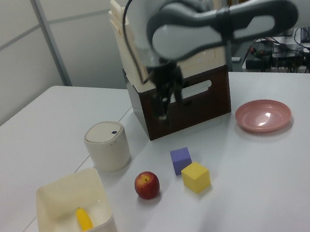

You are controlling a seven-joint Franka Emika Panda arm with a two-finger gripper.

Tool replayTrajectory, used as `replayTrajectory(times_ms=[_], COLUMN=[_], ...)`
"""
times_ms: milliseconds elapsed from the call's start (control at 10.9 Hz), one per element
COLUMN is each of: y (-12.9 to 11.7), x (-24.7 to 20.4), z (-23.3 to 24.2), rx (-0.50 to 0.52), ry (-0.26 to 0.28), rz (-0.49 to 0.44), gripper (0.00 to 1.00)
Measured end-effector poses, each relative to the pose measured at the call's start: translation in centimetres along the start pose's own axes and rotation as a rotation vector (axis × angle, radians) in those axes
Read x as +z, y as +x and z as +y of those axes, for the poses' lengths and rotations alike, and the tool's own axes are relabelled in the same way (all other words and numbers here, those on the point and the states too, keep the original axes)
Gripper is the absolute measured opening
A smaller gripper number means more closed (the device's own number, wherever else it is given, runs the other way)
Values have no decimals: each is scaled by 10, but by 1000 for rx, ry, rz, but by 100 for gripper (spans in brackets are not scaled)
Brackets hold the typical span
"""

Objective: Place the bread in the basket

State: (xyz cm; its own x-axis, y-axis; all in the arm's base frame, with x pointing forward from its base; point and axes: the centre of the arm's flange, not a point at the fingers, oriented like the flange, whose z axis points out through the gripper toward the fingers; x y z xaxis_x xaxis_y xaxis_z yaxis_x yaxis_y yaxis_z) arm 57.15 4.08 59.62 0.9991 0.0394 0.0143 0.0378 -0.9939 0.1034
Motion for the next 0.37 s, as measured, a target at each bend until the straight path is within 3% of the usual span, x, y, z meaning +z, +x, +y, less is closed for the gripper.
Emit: replayTrajectory(times_ms=[183,367], y=[-16,-25], x=[-21,-24], z=[36,48], rx=[42,51], ry=[52,62], rz=[14,-11], gripper=[100,100])
